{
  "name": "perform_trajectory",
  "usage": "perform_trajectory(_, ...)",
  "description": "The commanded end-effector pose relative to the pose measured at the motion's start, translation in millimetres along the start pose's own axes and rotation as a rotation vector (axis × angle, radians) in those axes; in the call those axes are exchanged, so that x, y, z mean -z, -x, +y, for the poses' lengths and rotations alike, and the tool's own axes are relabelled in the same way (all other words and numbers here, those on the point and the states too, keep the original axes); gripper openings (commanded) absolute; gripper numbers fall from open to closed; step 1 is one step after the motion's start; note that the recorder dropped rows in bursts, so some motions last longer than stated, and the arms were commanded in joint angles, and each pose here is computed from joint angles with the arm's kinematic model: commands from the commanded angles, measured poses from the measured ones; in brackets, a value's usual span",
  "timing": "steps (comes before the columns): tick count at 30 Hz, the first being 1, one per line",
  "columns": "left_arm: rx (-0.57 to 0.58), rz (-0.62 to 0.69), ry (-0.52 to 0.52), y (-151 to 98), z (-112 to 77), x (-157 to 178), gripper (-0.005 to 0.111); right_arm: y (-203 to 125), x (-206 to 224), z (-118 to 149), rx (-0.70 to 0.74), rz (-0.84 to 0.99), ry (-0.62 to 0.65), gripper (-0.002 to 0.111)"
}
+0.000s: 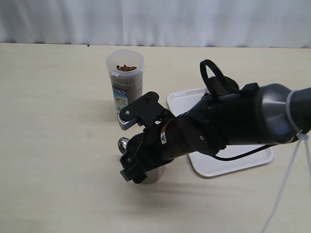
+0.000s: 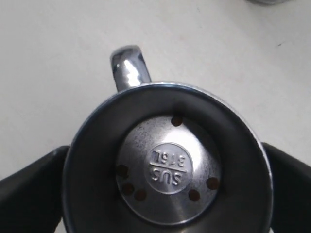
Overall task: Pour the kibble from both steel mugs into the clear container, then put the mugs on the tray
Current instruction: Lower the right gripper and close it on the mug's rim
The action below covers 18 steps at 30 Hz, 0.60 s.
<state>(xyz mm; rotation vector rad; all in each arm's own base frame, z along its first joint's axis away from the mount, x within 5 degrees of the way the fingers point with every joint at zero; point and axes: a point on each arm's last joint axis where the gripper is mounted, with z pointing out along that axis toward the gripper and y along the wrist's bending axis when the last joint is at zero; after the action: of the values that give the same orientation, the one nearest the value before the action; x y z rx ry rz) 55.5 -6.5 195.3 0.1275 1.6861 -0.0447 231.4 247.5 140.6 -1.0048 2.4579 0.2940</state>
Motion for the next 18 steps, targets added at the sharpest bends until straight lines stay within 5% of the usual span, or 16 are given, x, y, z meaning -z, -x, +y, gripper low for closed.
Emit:
perform_trajectory(1, 0.003, -0.012, -0.003, 0.1, -0.2, 0.0, 0.000, 4.0, -0.1, -1.5, 0.010, -0.031, -0.001, 0.108)
perform_trajectory(9, 0.003, -0.012, -0.003, 0.1, -0.2, 0.0, 0.000, 1.4, -0.2, -1.5, 0.000, -0.002, 0.000, 0.085)
perform_trajectory(18, 0.003, -0.012, -0.003, 0.1, -0.2, 0.0, 0.000, 2.2, 3.9, -1.9, -0.054, -0.001, 0.001, 0.007)
